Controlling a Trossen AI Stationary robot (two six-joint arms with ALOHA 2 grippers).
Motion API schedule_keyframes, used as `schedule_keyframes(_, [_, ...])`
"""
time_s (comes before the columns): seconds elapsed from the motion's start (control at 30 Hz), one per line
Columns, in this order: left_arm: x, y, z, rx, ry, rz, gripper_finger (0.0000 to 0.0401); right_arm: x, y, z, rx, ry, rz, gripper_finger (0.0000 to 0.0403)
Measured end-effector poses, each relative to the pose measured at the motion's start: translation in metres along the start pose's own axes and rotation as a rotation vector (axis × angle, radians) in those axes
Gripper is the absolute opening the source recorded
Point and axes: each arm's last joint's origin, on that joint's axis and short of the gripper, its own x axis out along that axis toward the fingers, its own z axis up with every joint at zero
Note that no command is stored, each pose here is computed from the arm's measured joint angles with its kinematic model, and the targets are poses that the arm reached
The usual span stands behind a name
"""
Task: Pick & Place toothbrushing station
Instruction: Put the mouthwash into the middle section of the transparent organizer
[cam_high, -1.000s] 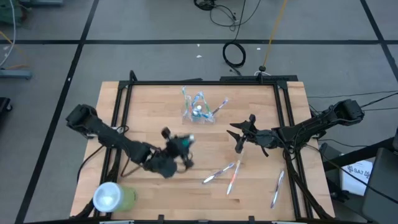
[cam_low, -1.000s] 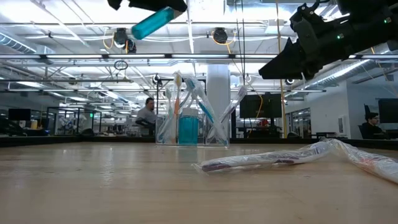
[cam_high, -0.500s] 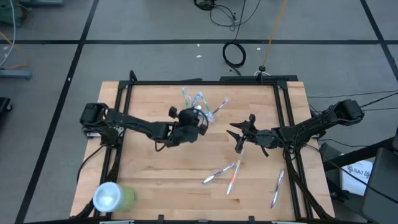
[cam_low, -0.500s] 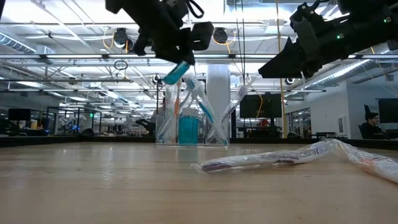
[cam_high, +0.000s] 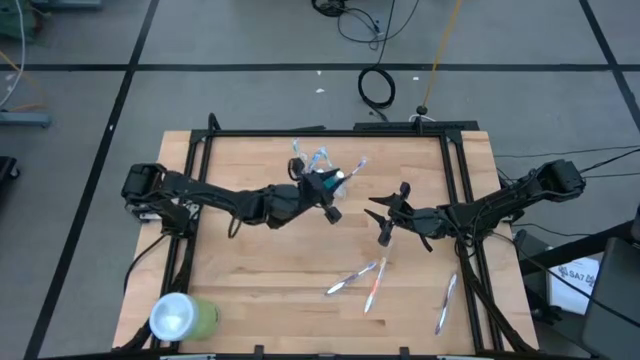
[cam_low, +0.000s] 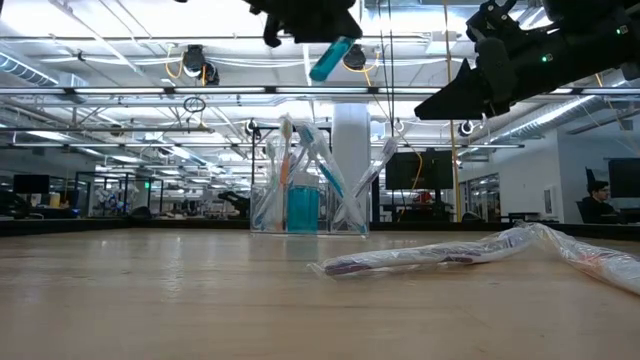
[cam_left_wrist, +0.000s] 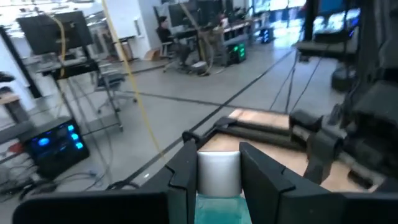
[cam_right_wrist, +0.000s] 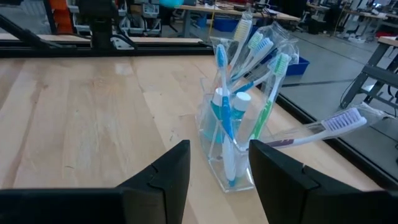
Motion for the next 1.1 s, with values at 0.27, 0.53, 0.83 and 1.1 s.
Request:
schedule_keyframes(0.27, [0.006, 0.020, -0.030, -0.086, -0.052, -0.075, 0.0088, 0.000, 0.000, 0.000, 0.027, 0.000, 0.001, 0.0155])
schedule_keyframes(0.53, [-0.022, 0.048, -0.071, -0.199, -0.353, -0.262, 0.0088, 0.000, 0.000, 0.000, 0.027, 0.000, 0.002, 0.0155])
schedule_keyframes(0.83, [-0.038, 0.047, -0.088, -0.189, -0.383, -0.489, 0.0088, 0.006, -0.005, 0.019, 0.239, -0.156, 0.138, 0.0155])
schedule_keyframes(1.1, [-0.039, 0.035, -0.071, -0.202, -0.447, -0.595, 0.0106, 0.027, 0.011, 0.007, 0.138, -0.230, 0.336, 0.0180])
